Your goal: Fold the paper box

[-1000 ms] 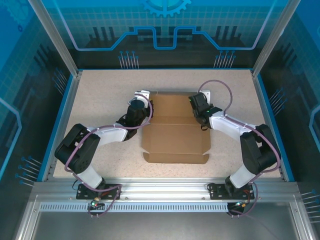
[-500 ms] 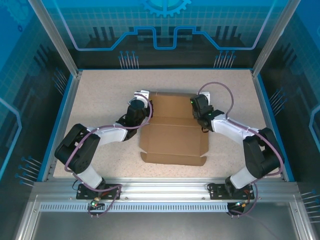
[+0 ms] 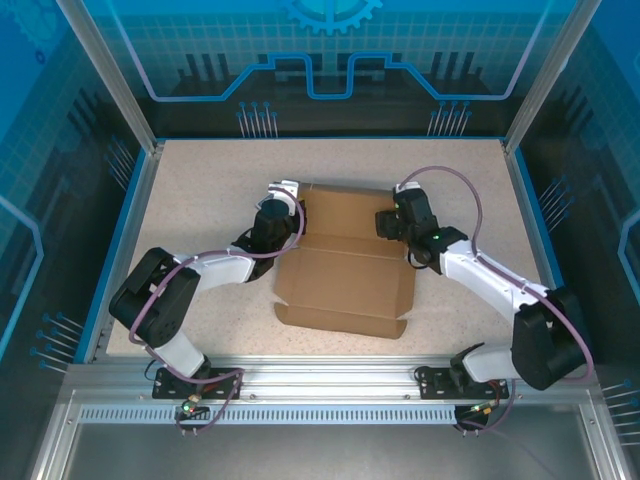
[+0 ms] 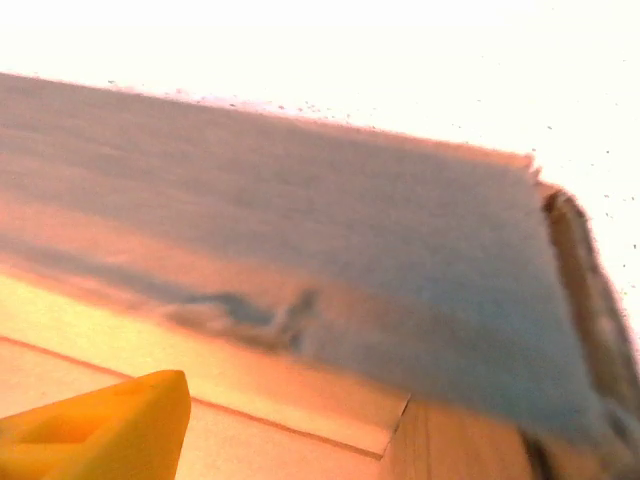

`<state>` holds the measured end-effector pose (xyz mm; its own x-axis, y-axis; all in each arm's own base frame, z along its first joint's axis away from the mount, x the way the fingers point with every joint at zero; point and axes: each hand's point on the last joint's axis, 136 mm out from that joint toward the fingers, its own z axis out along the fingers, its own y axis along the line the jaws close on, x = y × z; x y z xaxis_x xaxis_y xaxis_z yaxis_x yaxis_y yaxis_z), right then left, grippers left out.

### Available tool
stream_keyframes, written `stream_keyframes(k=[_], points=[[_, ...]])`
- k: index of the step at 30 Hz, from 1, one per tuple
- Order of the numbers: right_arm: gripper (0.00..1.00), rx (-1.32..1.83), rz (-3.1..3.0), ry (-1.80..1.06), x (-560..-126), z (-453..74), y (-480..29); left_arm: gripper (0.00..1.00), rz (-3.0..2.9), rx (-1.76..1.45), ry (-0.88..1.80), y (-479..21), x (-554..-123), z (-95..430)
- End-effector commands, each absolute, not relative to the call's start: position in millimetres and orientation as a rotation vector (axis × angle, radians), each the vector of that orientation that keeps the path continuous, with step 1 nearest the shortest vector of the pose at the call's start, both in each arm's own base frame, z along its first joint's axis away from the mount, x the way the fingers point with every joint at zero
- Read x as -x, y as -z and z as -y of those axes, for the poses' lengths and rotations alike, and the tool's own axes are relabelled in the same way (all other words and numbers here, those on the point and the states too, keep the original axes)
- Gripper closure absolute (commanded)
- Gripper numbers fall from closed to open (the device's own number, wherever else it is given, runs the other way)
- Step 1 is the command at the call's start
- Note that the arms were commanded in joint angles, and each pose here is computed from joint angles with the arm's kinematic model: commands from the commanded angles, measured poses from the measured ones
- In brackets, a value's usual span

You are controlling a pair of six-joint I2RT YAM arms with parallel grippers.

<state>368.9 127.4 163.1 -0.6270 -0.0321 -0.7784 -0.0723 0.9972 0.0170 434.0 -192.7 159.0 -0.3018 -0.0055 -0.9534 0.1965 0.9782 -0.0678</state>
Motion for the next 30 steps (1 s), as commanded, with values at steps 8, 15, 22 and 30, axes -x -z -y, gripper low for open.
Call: stream_keyframes(k=[8,15,22,30], points=[[0.22,0.209,-2.217,-0.205,-342.6,-125.4,-222.3,1.00,-1.814,-0.137,0.182,-183.9,-443.2,195.3],[0.21,0.141,-2.200,-0.432,-359.8,-114.7,-256.3,1.00,-1.791,-0.149,0.200,-180.7,-446.7,200.3],[0.26,0.020,-2.283,-0.636,-402.0,-108.5,-239.0,1.00,-1.762,-0.195,0.213,-169.9,-451.4,216.2],[0.34,-0.040,-2.392,-0.646,-424.1,-99.0,-198.4,1.00,-1.772,-0.208,0.217,-157.1,-447.8,221.4]])
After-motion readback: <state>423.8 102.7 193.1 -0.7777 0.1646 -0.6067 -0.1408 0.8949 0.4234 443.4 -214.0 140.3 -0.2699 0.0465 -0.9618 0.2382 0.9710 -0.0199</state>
